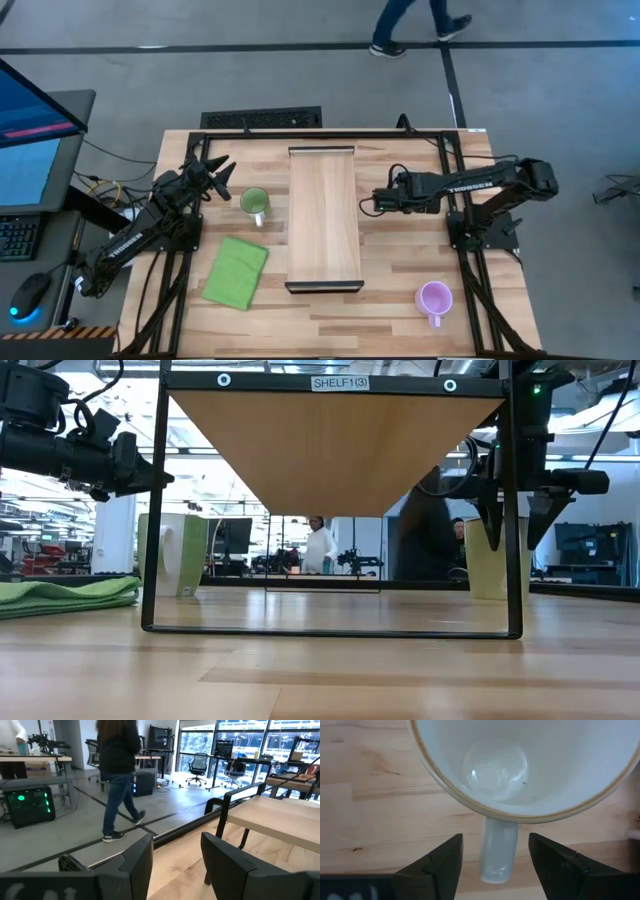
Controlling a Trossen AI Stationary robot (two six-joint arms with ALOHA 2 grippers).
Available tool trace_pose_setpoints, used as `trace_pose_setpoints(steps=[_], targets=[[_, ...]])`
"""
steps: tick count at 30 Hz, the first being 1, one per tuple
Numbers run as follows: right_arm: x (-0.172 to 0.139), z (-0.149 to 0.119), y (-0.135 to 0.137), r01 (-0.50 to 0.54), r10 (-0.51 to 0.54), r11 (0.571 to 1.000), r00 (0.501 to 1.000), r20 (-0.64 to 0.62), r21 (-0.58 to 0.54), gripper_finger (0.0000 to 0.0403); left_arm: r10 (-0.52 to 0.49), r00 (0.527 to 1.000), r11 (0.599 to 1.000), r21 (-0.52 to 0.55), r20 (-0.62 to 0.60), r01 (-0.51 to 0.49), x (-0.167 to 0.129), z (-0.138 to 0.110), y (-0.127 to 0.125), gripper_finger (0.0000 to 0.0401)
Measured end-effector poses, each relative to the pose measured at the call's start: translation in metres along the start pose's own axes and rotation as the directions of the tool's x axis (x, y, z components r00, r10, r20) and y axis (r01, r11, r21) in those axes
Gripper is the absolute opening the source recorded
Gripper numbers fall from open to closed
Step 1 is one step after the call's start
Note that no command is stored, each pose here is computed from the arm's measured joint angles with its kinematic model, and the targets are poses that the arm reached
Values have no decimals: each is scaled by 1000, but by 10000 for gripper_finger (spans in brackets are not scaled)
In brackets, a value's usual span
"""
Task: Stack small to large cups/mugs on shelf
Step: Put the light green mug on the shelf
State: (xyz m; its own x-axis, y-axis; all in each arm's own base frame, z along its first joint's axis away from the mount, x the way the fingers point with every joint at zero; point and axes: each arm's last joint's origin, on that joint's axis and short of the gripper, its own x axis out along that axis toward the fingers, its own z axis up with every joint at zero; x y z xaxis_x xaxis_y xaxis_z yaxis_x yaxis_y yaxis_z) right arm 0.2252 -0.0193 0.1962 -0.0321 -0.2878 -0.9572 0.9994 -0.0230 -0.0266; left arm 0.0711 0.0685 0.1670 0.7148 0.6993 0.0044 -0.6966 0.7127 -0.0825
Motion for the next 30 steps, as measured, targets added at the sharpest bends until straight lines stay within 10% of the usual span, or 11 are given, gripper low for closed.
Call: trace_pose_setpoints(steps=[30], targets=[[0,1,0,3,-1,995,1000,22,-98,249,0,1000,1000,0,0,0,0,0,0,158]])
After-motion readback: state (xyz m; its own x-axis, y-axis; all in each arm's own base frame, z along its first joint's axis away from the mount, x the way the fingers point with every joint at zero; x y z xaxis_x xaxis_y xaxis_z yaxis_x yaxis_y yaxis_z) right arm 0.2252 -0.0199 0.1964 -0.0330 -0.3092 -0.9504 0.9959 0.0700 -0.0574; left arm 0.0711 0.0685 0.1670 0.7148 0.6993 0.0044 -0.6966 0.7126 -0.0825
